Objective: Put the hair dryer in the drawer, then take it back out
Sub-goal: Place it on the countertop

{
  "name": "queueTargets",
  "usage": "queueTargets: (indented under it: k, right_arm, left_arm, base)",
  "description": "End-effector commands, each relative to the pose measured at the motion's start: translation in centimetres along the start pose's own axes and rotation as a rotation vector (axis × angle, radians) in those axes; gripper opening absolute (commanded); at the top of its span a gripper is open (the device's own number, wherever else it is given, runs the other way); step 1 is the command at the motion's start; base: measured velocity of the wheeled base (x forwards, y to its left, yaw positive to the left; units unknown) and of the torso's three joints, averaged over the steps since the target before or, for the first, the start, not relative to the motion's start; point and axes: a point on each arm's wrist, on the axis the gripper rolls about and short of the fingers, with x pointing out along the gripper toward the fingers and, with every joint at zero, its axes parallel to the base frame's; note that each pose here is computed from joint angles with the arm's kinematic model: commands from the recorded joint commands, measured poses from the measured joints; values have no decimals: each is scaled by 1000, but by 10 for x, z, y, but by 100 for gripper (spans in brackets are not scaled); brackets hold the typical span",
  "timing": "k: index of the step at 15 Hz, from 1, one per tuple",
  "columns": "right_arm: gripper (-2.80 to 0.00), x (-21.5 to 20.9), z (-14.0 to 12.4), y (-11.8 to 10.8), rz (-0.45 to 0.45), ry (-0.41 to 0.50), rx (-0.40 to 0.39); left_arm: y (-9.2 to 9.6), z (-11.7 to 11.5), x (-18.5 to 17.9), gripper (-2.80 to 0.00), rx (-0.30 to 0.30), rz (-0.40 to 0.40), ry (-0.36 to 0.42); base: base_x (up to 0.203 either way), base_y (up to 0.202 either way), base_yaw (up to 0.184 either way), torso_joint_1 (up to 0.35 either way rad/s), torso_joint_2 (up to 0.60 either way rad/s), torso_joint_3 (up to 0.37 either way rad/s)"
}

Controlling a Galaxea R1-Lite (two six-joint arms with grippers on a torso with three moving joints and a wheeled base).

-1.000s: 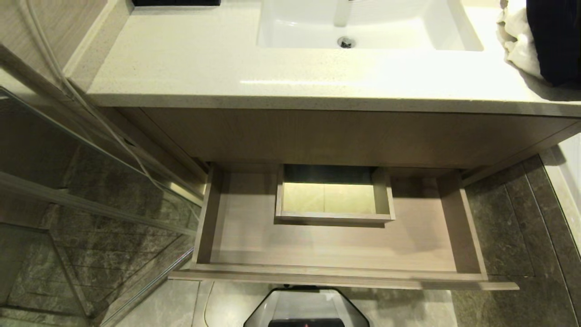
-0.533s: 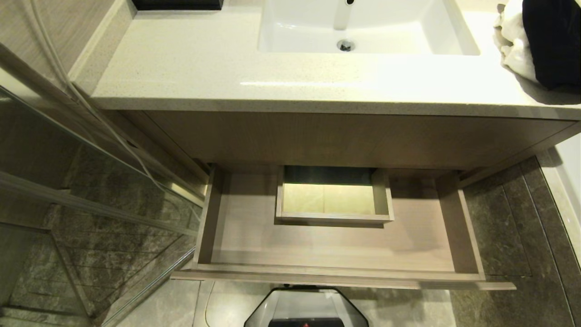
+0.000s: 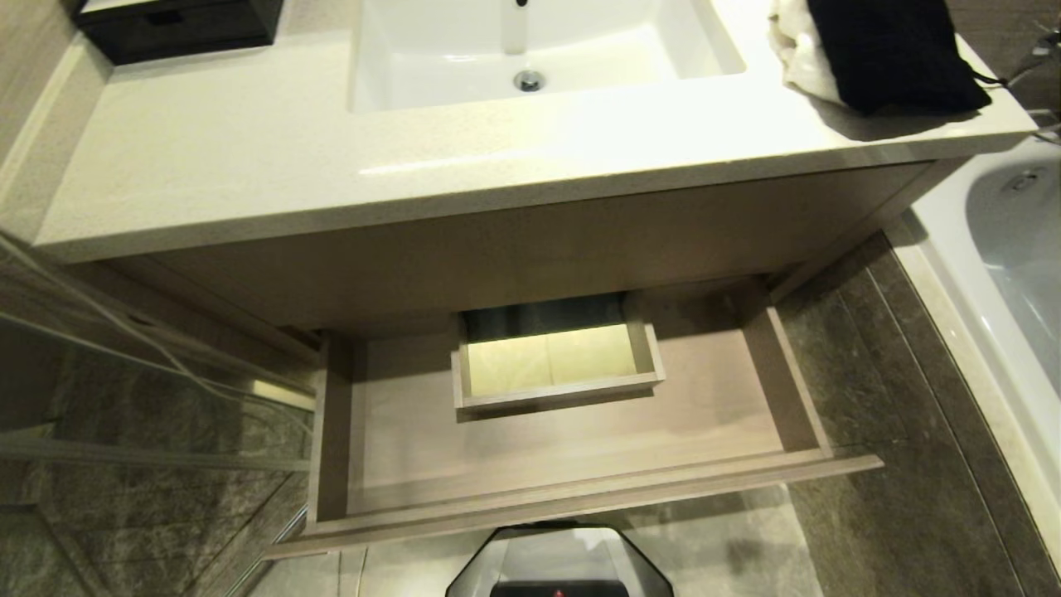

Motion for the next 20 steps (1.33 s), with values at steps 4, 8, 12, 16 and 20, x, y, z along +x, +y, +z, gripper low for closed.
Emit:
queueTargets:
  k: [4, 8, 12, 16, 20]
  right_arm:
    - [-280, -1, -4, 1, -1, 9, -5]
    - [-280, -2, -5, 1, -4, 7, -6]
    - [-280, -2, -5, 0, -28, 13, -4]
    - [-280, 0, -7, -1, -98, 49, -5]
    - [-280, 0, -7, 0, -98, 50, -4]
  left_arm:
    - [0, 0, 0, -280, 0, 1, 2]
    - [0, 0, 0, -280, 0, 1, 2]
    - [0, 0, 0, -280, 0, 1, 2]
    - [0, 0, 0, -280, 0, 1, 2]
    - [0, 0, 0, -280, 0, 1, 2]
  base:
    - [-1, 7, -152, 4, 2, 0]
    - [1, 2, -20, 2, 0, 1]
    - [0, 0, 0, 0, 0, 0]
    - [0, 2, 24, 1, -1, 1]
    - [0, -7, 174, 0, 1, 2]
